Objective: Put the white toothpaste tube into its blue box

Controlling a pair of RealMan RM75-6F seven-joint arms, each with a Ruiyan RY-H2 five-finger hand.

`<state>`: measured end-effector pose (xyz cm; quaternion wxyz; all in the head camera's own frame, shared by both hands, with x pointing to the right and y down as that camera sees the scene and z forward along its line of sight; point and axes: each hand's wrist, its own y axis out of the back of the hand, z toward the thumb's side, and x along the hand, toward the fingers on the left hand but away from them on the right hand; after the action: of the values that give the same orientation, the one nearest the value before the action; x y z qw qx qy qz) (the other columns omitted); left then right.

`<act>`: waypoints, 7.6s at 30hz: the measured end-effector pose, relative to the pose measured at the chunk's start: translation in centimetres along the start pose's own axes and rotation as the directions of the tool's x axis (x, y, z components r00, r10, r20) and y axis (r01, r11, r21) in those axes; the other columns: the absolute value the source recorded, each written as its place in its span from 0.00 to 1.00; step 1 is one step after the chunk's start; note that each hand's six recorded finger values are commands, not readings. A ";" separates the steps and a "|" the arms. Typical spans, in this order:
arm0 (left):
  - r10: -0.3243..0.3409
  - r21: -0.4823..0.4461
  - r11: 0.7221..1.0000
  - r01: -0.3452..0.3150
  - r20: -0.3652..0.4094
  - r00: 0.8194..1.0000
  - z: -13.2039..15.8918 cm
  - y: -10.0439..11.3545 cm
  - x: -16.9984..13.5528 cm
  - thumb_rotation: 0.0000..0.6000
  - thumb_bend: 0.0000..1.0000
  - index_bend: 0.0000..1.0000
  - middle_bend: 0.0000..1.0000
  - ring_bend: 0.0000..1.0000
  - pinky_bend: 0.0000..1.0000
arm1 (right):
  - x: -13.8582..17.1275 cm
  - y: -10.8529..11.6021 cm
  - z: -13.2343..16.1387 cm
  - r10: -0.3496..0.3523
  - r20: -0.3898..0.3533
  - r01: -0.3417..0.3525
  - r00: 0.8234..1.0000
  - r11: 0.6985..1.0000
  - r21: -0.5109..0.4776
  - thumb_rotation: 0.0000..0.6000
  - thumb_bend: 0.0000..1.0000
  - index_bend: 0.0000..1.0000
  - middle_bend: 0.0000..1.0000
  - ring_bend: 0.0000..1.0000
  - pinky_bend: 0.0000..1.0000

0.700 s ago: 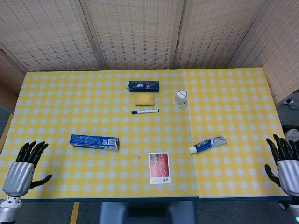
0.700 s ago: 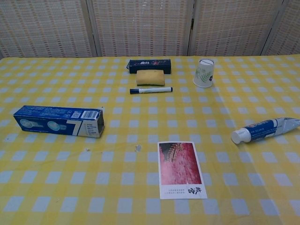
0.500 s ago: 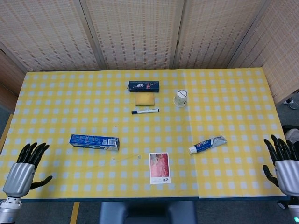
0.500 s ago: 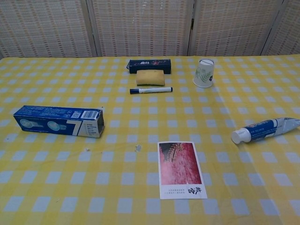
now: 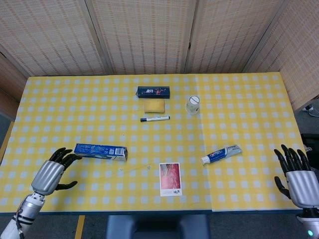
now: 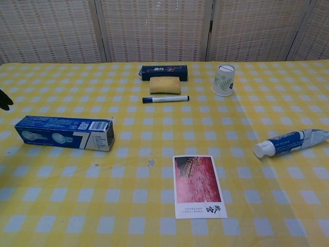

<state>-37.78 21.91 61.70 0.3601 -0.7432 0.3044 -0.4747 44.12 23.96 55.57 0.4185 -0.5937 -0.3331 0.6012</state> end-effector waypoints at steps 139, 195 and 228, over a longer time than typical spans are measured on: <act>0.131 -0.059 0.987 -0.149 -0.233 0.964 -8.2 1.2 3.6 1.00 0.20 0.62 0.63 0.54 0.50 | -13.9 -11.4 14.5 0.276 -0.372 -0.134 0.886 0.921 0.365 1.00 0.43 0.42 0.40 0.34 0.22; 0.003 -0.465 0.885 -0.031 -0.060 0.998 4.0 1.2 5.5 1.00 0.20 0.63 0.63 0.56 0.51 | -12.2 6.3 20.3 -0.264 -0.456 -0.426 0.850 0.165 -0.890 1.00 0.45 0.85 0.74 0.66 0.64; -0.283 -0.688 0.559 0.463 0.366 0.886 15.5 -1.8 7.9 1.00 0.20 0.64 0.65 0.58 0.54 | -13.6 10.8 28.1 -0.252 -0.746 -0.774 0.617 -0.021 -0.633 1.00 0.45 0.85 0.74 0.66 0.64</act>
<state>-20.38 20.40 62.51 -0.0642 -0.9177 0.2688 -0.2853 14.36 9.79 53.89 -0.1645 -0.9347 -0.3150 -0.0037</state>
